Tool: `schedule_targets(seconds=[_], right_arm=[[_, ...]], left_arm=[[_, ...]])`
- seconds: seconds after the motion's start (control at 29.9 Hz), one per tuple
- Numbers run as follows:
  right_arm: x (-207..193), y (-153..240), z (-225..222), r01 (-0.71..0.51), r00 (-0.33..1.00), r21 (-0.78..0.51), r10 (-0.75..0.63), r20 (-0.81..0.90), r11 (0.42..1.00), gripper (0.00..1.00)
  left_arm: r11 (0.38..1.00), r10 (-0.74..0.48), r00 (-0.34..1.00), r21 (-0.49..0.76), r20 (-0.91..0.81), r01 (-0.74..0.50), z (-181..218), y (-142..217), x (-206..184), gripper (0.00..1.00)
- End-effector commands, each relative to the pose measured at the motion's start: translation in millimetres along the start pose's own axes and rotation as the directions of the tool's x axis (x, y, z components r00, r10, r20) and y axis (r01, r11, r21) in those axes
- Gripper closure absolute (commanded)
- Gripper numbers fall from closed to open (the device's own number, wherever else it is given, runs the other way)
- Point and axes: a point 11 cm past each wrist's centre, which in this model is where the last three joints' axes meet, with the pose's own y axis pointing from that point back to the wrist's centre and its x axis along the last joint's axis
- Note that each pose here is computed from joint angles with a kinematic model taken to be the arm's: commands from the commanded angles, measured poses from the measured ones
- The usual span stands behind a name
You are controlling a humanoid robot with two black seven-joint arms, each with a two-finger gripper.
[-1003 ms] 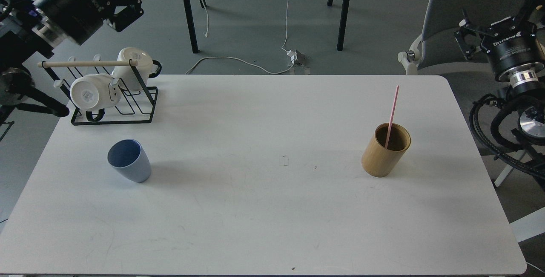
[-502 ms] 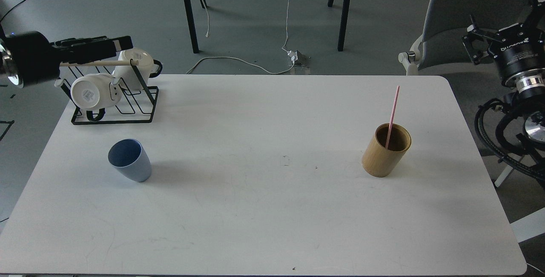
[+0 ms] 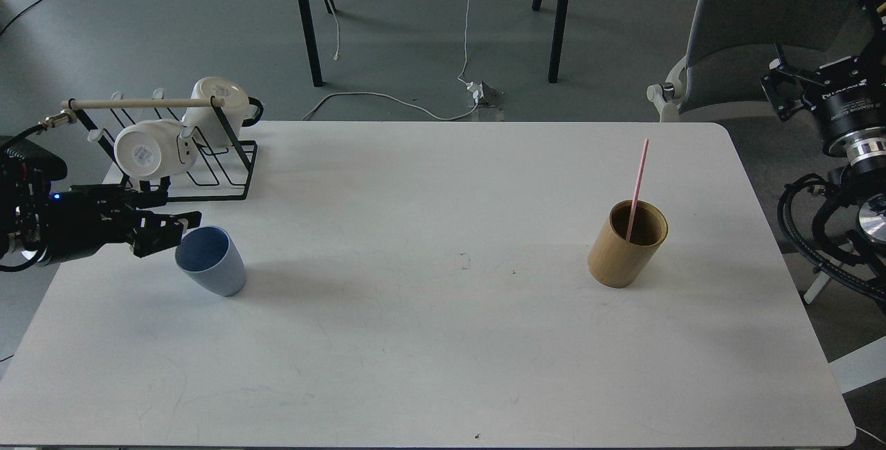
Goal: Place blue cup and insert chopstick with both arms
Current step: 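Lower the left gripper to the blue cup and grasp it, then carry the blue cup with the left gripper toward the table center and set it down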
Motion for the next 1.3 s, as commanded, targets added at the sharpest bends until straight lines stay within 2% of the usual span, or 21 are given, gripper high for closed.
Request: schedule_targets(seconds=[0.0, 0.17, 0.53, 0.7, 0.77, 1.1, 1.17, 1.27], right_arm=[[-1, 0, 1, 0.002, 1.000, -0.001, -0.002, 0.000, 1.000, 0.01], [1, 0, -2, -0.002, 1.000, 0.000, 0.002, -0.007, 1.000, 0.01], [1, 1, -1, -0.002, 1.000, -0.001, 0.002, -0.006, 1.000, 0.01], [4, 3, -2, -0.009, 1.000, -0.002, 0.009, -0.008, 1.000, 0.01], [4, 3, -2, -0.009, 1.000, -0.002, 0.009, -0.008, 1.000, 0.01], [4, 3, 0, -0.009, 1.000, -0.003, 0.009, -0.006, 1.000, 0.01], [4, 3, 0, -0.009, 1.000, -0.003, 0.009, -0.006, 1.000, 0.01], [3, 2, -1, -0.006, 1.000, -0.003, 0.006, -0.006, 1.000, 0.01]], left_arm=[[0.999, -0.041, 0.999, 0.023, 0.002, 0.041, -7, -8, -18, 0.37], [0.996, -0.062, 0.998, 0.060, 0.012, 0.061, -19, -17, -34, 0.47], [0.998, -0.057, 0.998, 0.018, -0.011, 0.057, -3, -43, -37, 0.59], [0.998, -0.064, 0.998, 0.026, -0.010, 0.065, -4, -47, -40, 0.81], [0.997, -0.080, 0.997, 0.024, -0.013, 0.080, -4, -47, -44, 0.95], [0.998, -0.057, 0.998, 0.006, 0.009, 0.057, 1, -47, -30, 0.98], [1.000, -0.021, 0.999, -0.018, 0.038, 0.021, 8, -47, 0, 0.98], [0.994, -0.036, 0.997, -0.099, 0.072, 0.043, 37, -48, 51, 0.98]])
